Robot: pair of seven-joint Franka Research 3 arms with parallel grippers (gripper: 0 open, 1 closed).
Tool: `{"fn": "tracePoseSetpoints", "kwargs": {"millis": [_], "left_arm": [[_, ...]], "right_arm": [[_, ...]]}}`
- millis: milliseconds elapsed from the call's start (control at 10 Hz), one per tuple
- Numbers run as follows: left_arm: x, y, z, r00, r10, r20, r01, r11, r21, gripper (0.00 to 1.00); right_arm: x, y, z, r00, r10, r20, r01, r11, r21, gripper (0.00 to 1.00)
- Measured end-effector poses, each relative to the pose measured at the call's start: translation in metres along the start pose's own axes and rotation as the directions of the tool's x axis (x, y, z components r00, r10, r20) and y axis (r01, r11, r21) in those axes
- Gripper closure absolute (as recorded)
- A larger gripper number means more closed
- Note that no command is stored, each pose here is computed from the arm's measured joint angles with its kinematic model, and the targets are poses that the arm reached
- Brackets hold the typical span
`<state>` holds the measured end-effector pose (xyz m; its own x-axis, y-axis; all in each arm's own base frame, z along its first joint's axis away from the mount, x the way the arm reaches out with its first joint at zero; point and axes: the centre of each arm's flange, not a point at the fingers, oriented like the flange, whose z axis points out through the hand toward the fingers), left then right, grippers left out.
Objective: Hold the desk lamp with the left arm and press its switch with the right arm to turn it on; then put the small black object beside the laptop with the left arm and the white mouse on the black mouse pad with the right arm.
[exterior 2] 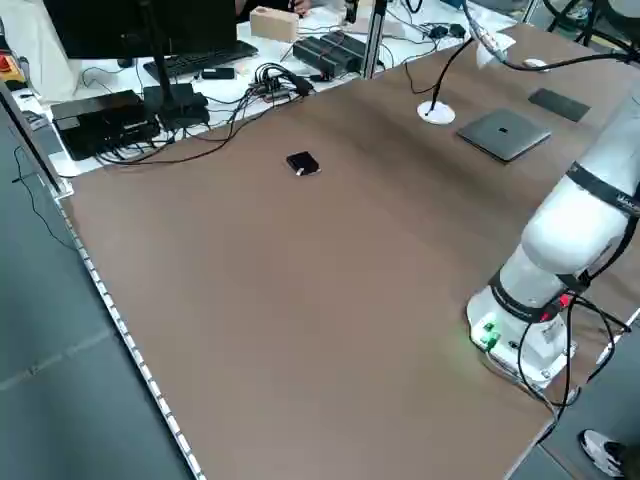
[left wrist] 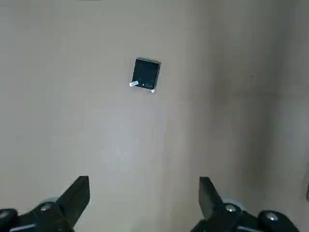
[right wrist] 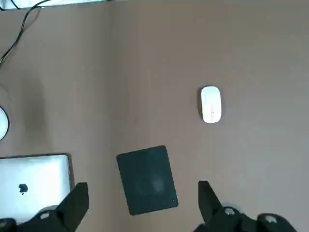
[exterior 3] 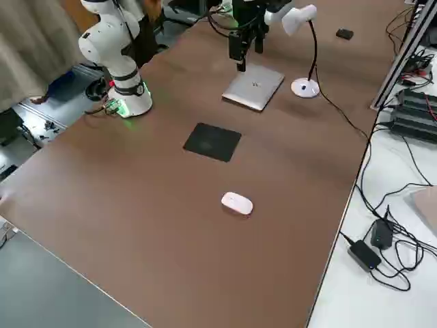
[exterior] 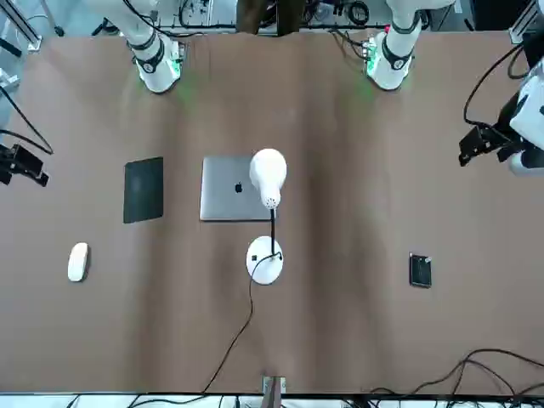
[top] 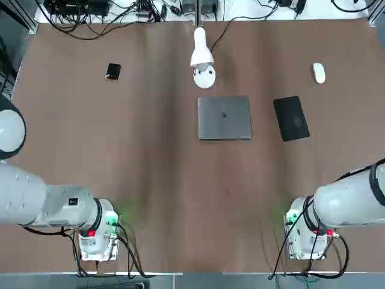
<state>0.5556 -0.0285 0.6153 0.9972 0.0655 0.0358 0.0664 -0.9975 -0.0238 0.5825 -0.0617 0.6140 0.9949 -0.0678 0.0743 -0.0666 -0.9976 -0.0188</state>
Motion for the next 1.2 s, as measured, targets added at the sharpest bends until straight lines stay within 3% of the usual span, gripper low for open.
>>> {"fn": "tracePoseSetpoints", "kwargs": {"millis": [400, 600, 800, 900, 1200], "left_arm": [[0.000, 0.002, 0.000, 1.000, 0.010, -0.004, -0.010, 1.000, 0.000, 0.00], [0.000, 0.003, 0.000, 0.999, 0.054, -0.006, -0.054, 0.999, -0.001, 0.02], [0.002, 0.013, -0.002, 0.977, 0.214, -0.018, -0.214, 0.977, 0.000, 0.03], [0.007, 0.029, 0.004, 0.952, 0.307, -0.014, -0.307, 0.952, -0.019, 0.01], [0.038, 0.141, 0.083, 0.867, 0.498, 0.009, -0.493, 0.860, -0.128, 0.00]], "right_arm": [[-0.001, -0.001, 0.001, 1.000, -0.001, 0.011, 0.001, 1.000, 0.001, 0.00], [-0.002, -0.019, 0.015, 0.998, -0.010, 0.070, 0.007, 0.999, 0.036, 0.02], [0.013, -0.066, 0.050, 0.993, 0.045, 0.112, -0.059, 0.990, 0.130, 0.08], [0.024, -0.096, 0.076, 0.992, 0.047, 0.118, -0.064, 0.988, 0.141, 0.12], [0.048, -0.183, 0.159, 0.994, 0.017, 0.105, -0.041, 0.972, 0.229, 0.63]]}}
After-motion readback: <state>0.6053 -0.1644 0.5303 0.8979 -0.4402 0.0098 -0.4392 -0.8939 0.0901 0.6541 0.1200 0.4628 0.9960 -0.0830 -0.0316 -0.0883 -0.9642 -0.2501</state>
